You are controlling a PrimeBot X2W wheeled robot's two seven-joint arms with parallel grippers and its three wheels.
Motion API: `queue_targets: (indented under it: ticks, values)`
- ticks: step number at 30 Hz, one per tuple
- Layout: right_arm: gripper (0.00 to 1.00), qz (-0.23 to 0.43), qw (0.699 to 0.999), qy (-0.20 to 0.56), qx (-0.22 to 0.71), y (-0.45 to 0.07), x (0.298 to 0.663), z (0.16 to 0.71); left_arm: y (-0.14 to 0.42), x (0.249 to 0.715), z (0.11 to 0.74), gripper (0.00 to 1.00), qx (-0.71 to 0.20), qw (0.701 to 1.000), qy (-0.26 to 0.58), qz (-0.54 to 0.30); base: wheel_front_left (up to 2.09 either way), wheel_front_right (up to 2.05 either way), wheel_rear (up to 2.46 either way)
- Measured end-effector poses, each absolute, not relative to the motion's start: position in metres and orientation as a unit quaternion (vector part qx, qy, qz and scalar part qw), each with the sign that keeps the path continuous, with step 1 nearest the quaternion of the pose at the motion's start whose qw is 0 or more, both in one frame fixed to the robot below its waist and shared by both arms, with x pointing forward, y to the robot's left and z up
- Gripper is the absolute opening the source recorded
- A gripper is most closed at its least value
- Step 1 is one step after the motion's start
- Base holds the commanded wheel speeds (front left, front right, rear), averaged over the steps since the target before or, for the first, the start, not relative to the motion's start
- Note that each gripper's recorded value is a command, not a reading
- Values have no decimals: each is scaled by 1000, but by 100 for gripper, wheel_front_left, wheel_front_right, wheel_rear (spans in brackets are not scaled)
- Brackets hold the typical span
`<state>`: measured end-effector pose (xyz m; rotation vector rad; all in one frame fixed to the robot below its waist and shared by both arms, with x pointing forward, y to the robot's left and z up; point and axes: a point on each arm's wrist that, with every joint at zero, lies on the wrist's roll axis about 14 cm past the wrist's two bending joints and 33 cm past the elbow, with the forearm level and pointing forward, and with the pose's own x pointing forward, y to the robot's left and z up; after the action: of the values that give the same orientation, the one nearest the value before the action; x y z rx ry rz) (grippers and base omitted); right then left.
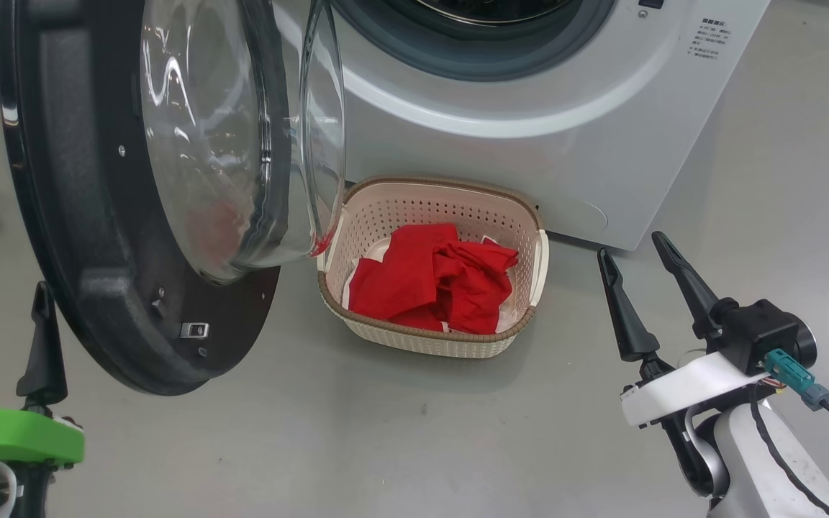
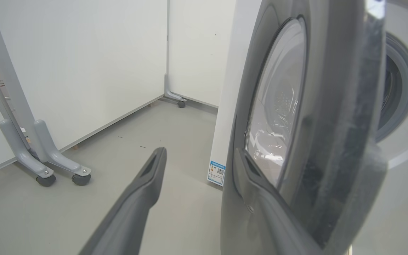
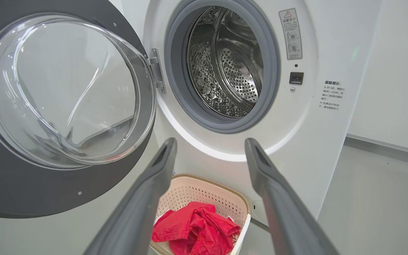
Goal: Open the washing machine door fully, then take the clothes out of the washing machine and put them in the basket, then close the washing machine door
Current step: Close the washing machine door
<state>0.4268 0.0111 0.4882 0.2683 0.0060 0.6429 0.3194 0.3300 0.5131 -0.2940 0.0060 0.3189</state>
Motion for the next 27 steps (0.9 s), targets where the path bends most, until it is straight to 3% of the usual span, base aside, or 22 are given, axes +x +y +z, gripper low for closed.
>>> queue_targets:
  ticks: [27]
  values:
    - [100, 314, 940, -2, 135, 13, 425, 493, 334, 312, 496, 100, -135, 977, 5, 164, 0, 0, 0]
